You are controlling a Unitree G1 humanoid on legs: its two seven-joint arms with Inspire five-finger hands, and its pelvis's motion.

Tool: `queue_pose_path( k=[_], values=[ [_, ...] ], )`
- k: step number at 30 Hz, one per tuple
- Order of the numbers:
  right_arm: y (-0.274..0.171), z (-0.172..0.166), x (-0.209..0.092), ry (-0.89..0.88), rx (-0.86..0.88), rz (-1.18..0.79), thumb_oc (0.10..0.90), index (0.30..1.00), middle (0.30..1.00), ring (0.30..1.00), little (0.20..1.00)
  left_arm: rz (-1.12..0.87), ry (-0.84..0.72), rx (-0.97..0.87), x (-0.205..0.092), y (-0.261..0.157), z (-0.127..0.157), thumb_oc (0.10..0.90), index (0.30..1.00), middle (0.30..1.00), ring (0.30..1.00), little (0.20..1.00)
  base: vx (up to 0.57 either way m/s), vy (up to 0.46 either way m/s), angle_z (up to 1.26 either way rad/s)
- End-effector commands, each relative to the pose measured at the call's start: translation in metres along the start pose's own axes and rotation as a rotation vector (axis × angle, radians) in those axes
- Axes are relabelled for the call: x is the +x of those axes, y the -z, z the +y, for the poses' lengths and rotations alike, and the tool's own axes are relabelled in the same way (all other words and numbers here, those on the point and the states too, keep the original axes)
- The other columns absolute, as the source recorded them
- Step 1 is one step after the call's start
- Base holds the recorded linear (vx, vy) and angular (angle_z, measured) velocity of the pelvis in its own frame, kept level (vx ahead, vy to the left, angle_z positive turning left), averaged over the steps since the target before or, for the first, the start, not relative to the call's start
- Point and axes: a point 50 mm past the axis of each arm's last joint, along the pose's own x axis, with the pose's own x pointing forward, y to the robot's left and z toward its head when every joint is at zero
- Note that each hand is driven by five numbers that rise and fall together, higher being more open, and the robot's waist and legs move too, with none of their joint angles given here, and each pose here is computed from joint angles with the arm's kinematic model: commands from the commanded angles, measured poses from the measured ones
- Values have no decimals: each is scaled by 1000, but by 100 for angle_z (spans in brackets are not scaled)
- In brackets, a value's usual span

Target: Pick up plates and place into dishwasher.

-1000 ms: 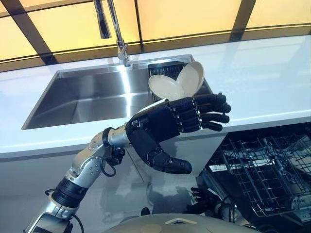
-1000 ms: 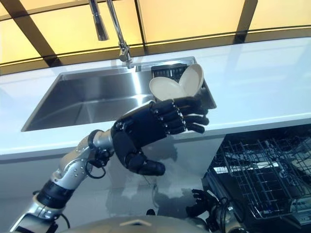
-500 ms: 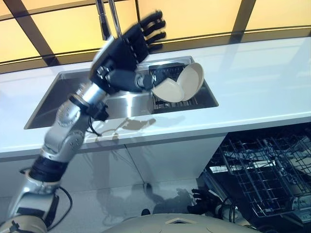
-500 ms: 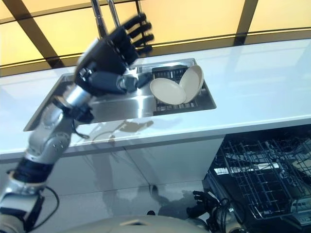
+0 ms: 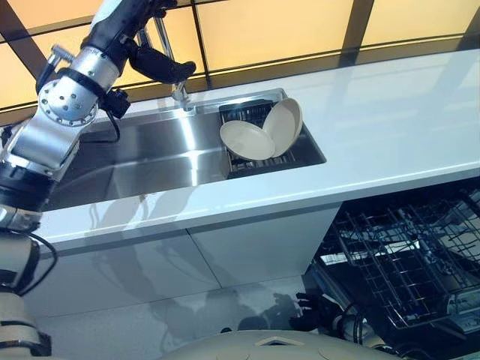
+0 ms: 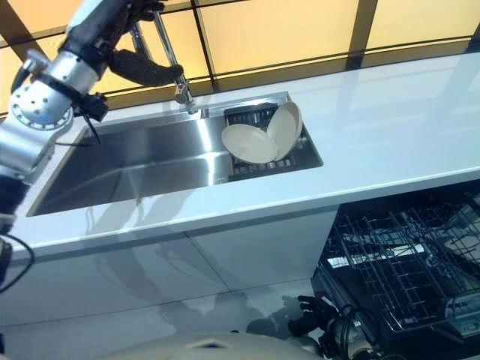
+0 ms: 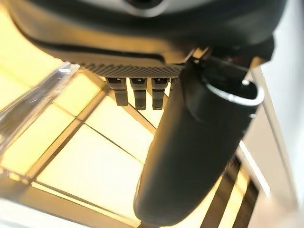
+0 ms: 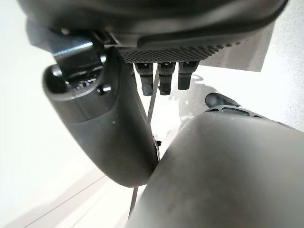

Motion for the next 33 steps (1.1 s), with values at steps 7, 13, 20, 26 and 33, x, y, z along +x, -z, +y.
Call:
queue_pose_path(
  k=[7, 13, 20, 26, 33],
  values=[
    [11, 7, -3, -67, -42, 14, 800, 900, 900, 900, 900, -246, -77, 285, 20, -72, 53, 800, 900, 900, 900, 900, 40, -18, -8],
    [9, -2, -5, -51, -36, 5, 800, 900, 900, 900, 900, -109, 43, 531, 24, -48, 44, 800, 900, 900, 900, 900, -6, 4, -12],
    [8, -12, -7, -32, -51, -12, 800, 900, 900, 900, 900, -57, 142, 637, 25, -34, 27, 800, 900, 900, 900, 900, -2, 2, -1],
    [7, -14, -8, -33, -55, -13, 800, 900, 900, 900, 900, 22, 200, 690, 21, -11, 14, 800, 900, 900, 900, 900, 0, 0, 0],
    [5, -16, -7, -27, -54, -13, 800, 900, 900, 900, 900, 79, 238, 676, 16, 8, -4, 800, 900, 900, 900, 900, -1, 1, 1]
  ],
)
